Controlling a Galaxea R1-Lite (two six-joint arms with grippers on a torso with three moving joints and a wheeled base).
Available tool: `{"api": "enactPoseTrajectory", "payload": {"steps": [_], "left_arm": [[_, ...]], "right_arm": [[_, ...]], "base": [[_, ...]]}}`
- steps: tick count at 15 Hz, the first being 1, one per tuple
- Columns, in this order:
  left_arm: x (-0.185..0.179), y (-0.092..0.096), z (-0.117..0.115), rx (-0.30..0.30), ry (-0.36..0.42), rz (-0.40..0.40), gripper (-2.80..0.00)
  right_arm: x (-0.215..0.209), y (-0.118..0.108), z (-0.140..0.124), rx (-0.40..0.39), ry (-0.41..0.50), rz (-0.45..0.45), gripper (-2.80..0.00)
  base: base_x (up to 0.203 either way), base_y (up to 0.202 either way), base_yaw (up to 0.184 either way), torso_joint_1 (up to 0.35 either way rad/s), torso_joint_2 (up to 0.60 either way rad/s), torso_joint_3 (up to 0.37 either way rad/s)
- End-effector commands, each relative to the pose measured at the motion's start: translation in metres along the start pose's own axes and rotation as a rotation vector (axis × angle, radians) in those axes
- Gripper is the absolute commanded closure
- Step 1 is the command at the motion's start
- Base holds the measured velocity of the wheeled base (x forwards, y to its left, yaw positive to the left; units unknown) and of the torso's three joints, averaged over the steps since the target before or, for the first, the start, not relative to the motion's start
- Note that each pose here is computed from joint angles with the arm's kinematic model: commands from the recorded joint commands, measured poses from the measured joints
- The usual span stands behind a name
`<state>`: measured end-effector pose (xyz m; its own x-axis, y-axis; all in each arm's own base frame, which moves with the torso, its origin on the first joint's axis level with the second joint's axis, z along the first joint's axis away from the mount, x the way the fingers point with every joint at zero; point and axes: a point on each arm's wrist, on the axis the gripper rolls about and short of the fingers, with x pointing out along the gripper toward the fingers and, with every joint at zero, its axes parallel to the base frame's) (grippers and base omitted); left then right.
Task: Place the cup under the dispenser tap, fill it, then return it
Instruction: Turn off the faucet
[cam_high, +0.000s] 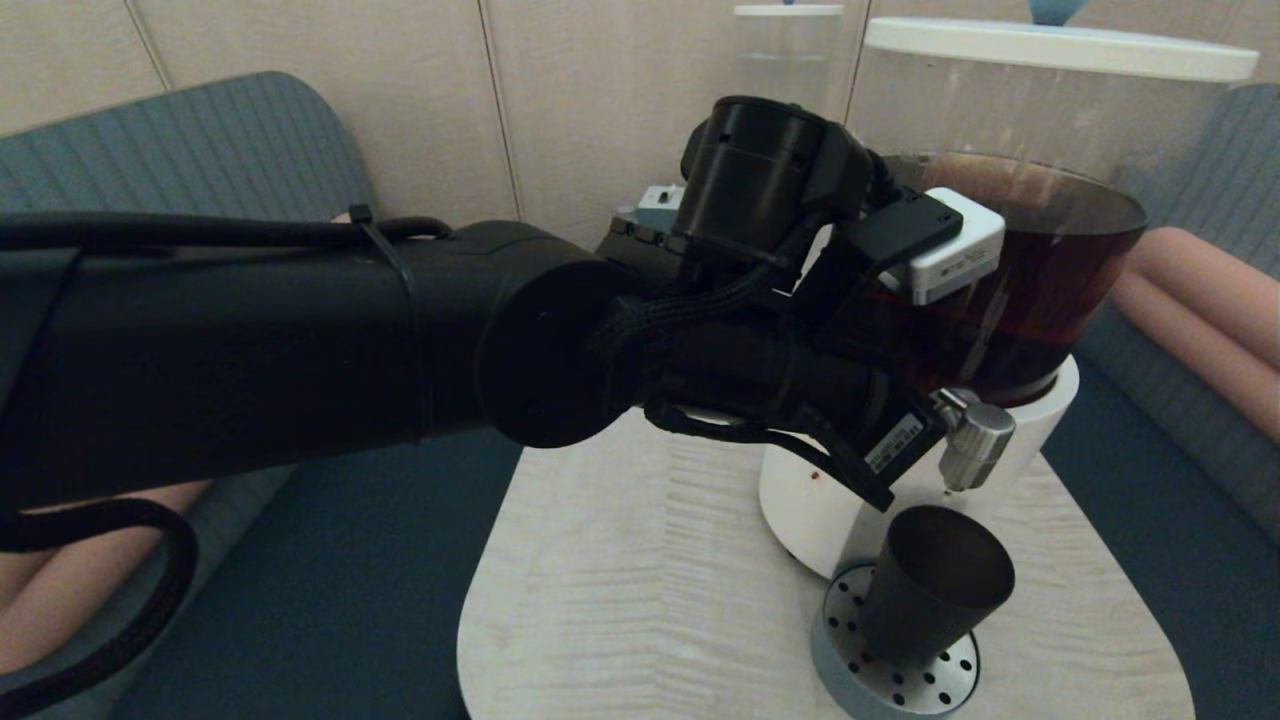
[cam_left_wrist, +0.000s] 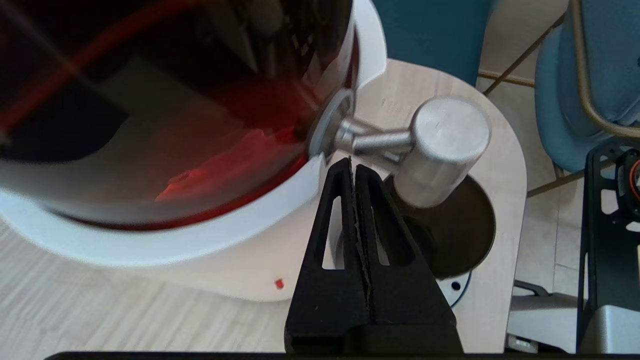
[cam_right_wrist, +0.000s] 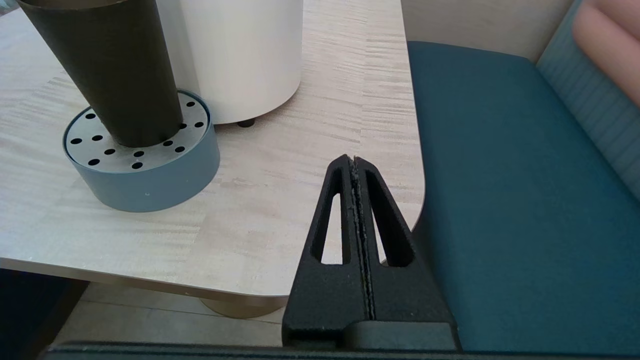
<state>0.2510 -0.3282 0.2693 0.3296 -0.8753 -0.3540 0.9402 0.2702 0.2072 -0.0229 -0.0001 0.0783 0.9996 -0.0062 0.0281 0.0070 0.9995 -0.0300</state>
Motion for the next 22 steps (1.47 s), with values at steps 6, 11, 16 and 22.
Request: {"api": "enactPoseTrajectory", "payload": {"steps": [6, 11, 16, 22], "left_arm": [[0.008, -0.001, 0.002, 0.009, -0.019, -0.004, 0.0], [0.015, -0.002, 0.009, 0.031, -0.09, 0.009, 0.0], [0.022, -0.001, 0.009, 0.043, -0.129, 0.018, 0.0], [0.025, -0.003, 0.01, 0.048, -0.14, 0.016, 0.0]], "right_arm": [[0.001, 0.0, -0.003, -0.001, 0.008, 0.0, 0.0], [0.001, 0.0, -0.003, -0.001, 0.008, 0.0, 0.0], [0.001, 0.0, -0.003, -0.001, 0.008, 0.0, 0.0], [0.001, 0.0, -0.003, -0.001, 0.008, 0.0, 0.0]], "base": [[0.0, 0.0, 0.0, 0.0, 0.0, 0.0], [0.0, 0.0, 0.0, 0.0, 0.0, 0.0], [0.0, 0.0, 0.0, 0.0, 0.0, 0.0], [0.0, 0.0, 0.0, 0.0, 0.0, 0.0]]}}
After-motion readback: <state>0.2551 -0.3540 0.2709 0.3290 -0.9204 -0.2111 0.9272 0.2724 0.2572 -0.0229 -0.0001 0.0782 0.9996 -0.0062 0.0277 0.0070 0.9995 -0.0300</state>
